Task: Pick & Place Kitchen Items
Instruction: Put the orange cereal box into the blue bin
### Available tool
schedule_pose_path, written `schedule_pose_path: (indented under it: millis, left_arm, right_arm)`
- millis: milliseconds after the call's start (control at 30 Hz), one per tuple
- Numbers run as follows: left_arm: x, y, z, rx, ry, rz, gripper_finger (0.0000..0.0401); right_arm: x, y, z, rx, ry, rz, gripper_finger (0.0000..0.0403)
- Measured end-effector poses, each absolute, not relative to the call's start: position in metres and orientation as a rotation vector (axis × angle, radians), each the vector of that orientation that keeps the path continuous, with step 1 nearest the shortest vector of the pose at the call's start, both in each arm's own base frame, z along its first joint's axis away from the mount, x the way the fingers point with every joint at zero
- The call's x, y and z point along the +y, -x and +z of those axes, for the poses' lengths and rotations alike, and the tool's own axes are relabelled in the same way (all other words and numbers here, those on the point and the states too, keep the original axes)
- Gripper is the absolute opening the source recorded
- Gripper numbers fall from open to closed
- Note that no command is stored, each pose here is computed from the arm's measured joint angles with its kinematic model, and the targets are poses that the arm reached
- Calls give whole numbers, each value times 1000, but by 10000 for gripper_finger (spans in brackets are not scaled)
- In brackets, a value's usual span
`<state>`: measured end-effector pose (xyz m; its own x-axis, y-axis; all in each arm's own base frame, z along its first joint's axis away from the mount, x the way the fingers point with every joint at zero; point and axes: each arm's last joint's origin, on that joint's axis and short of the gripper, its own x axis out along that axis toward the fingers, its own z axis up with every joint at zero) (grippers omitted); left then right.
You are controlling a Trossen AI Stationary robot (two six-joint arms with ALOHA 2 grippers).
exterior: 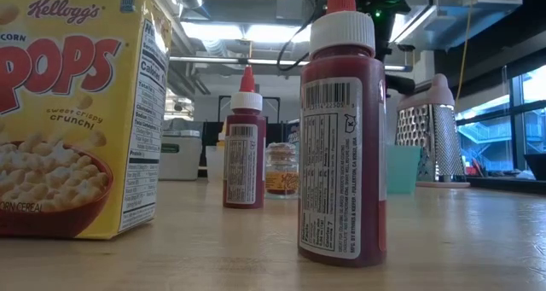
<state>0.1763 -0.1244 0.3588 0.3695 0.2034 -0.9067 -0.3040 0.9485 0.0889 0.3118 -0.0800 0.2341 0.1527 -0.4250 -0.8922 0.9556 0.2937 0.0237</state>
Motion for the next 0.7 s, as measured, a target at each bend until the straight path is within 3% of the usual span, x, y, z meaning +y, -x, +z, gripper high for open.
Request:
schedule_pose_path:
  millis: [700]
  left_arm:
    - [-124, -176, 359, 1147, 99, 326, 328]
  right_arm:
    - [-79, -317, 235, 908, -732, -1055, 117]
